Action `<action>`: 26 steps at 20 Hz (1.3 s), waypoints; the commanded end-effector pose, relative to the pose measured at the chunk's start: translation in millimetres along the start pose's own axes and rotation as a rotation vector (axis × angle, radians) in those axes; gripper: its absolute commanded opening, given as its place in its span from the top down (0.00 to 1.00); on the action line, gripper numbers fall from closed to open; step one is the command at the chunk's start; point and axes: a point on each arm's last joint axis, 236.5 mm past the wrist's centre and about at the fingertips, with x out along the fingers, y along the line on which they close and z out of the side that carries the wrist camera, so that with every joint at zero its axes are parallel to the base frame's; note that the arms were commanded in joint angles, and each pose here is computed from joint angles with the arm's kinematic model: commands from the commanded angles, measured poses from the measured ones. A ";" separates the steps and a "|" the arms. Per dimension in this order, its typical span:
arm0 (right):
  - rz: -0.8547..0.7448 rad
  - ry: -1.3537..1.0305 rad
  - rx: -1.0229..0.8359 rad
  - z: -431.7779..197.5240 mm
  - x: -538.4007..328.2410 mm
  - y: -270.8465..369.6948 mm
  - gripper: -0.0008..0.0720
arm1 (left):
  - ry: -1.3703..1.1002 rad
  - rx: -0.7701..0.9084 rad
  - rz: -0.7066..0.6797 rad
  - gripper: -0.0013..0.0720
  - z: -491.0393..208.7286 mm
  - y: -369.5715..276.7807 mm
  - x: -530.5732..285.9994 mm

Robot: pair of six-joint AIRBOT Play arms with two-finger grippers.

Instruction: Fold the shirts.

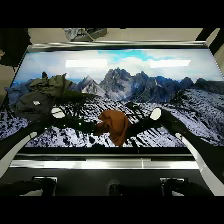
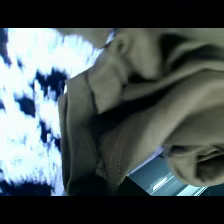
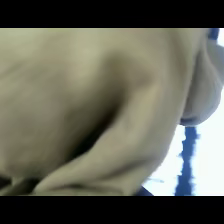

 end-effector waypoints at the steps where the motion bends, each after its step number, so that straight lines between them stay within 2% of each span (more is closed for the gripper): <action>1: -0.197 -0.068 -0.168 22.3 -70.3 -26.5 0.93 | -0.197 0.130 0.014 0.93 55.2 -17.5 -63.9; 4: -0.532 -0.286 -0.301 68.5 -212.9 -46.6 0.92 | -0.514 0.260 0.043 0.93 114.6 -61.1 -186.5; 6: -0.750 -0.476 -0.368 89.2 -322.7 -29.6 0.92 | -0.752 0.377 0.065 0.93 130.1 -111.5 -287.7; 8: -0.943 -0.673 -0.427 93.2 -424.9 8.7 0.93 | -0.983 0.509 0.100 0.93 114.9 -169.8 -387.1; 10: -1.045 -0.831 -0.471 83.3 -493.0 54.3 0.93 | -1.152 0.601 0.149 0.93 84.6 -210.1 -456.0; 12: -1.084 -0.878 -0.478 64.4 -519.4 78.6 0.93 | -1.269 0.575 0.231 0.93 56.1 -217.8 -500.0; 14: -1.056 -0.847 -0.416 43.8 -514.0 80.9 0.93 | -1.291 0.493 0.330 0.93 37.0 -200.4 -514.0; 17: -0.934 -0.665 -0.346 16.3 -468.5 72.3 0.93 | -1.162 0.438 0.392 0.93 19.6 -176.4 -488.8; 22: -0.630 -0.261 -0.208 -50.2 -372.3 71.2 0.92 | -0.891 0.304 0.370 0.93 6.4 -113.1 -407.6; 26: -0.325 -0.038 -0.140 -97.3 -267.7 78.6 0.92 | -0.562 0.136 0.284 0.93 -29.5 -39.0 -286.3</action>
